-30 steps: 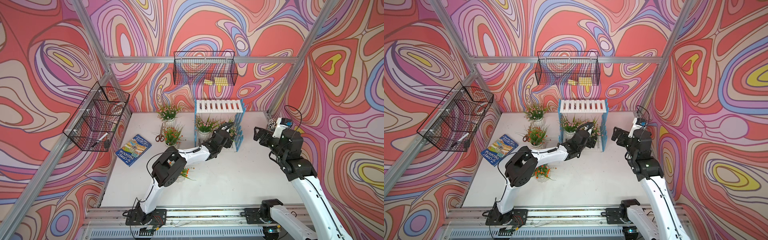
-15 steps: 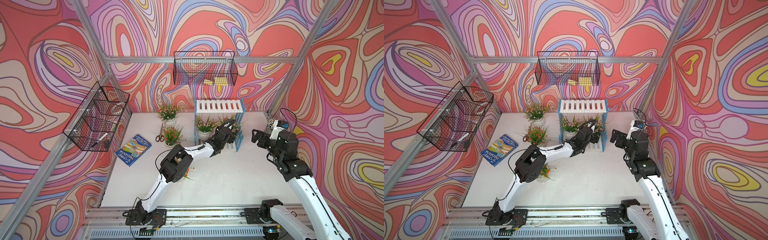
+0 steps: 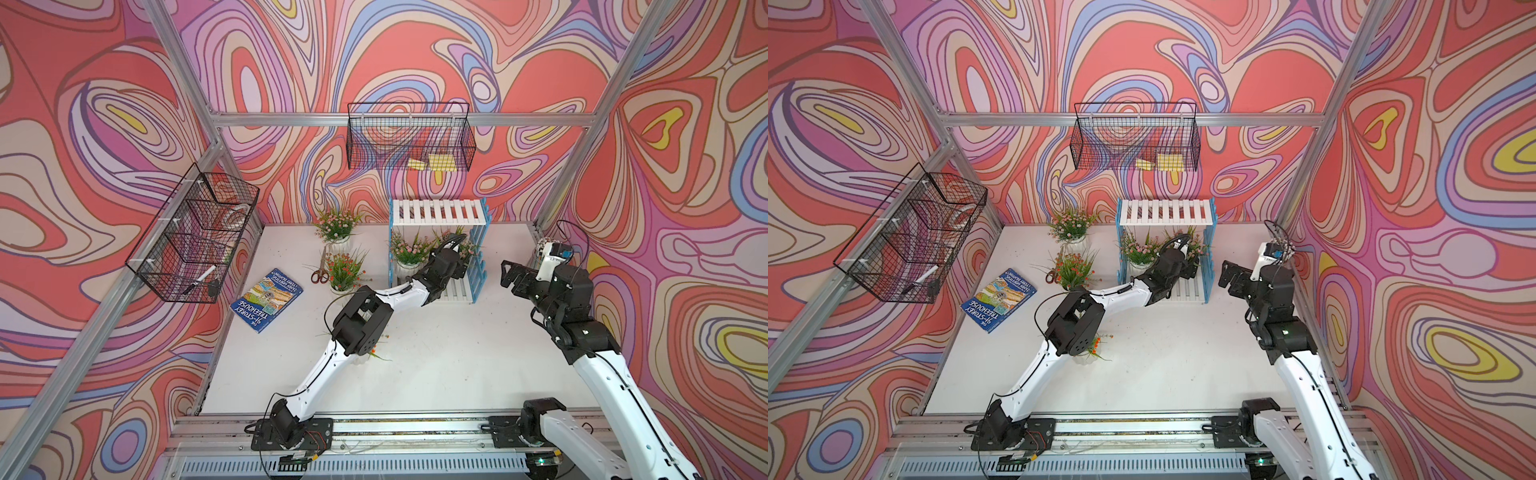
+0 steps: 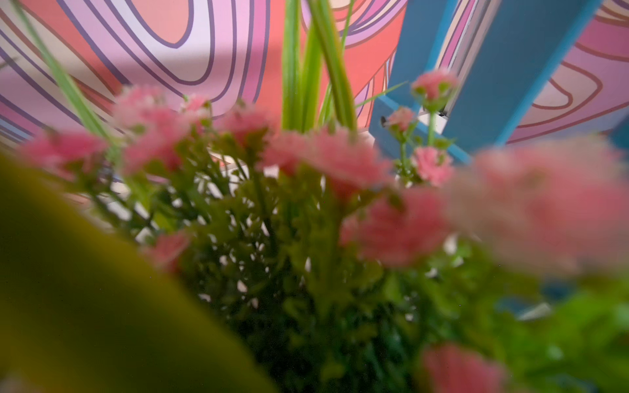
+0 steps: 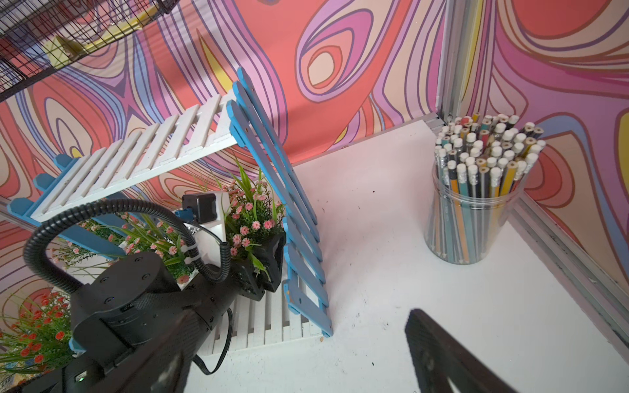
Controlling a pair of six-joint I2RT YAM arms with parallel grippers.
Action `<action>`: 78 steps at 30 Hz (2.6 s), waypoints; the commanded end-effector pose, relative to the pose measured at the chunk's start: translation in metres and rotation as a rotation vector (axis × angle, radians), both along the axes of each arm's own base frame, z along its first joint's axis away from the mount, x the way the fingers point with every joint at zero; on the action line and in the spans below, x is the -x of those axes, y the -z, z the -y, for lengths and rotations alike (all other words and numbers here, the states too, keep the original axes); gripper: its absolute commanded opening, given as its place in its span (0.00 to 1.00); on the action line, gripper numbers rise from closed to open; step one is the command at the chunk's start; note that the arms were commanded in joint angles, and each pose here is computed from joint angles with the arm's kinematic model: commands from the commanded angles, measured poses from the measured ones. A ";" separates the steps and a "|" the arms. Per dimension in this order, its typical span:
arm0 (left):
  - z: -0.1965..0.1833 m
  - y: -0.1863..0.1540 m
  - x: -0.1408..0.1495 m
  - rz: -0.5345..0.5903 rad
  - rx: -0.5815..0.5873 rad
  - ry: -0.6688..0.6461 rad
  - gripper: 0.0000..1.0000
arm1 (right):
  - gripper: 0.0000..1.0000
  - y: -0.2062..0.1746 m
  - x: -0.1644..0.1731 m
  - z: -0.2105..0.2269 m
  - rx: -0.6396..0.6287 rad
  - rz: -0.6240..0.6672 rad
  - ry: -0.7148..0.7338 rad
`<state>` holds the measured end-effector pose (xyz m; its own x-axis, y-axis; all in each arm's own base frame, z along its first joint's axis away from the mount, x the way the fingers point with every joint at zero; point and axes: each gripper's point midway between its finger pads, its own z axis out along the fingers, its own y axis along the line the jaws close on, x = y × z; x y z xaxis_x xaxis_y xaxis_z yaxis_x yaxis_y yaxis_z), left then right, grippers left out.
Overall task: Place the baby's breath potted plants on the rack by color
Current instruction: Place the baby's breath potted plant on the rack, then pick up the baby's breath potted plant from the center of the board.
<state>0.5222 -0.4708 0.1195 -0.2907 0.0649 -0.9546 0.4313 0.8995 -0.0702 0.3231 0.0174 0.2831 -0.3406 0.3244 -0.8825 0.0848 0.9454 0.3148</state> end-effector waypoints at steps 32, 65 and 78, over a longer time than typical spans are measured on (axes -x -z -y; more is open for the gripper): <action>-0.014 -0.047 0.096 -0.029 0.221 0.310 1.00 | 0.98 0.001 0.010 -0.008 -0.023 0.001 -0.051; -0.360 -0.160 0.136 -0.530 0.114 -0.423 0.96 | 0.97 0.017 0.011 -0.124 -0.045 -0.045 -0.400; -0.416 -0.087 0.020 -0.671 -0.021 -0.635 0.98 | 0.98 0.032 0.011 -0.134 -0.023 -0.064 -0.441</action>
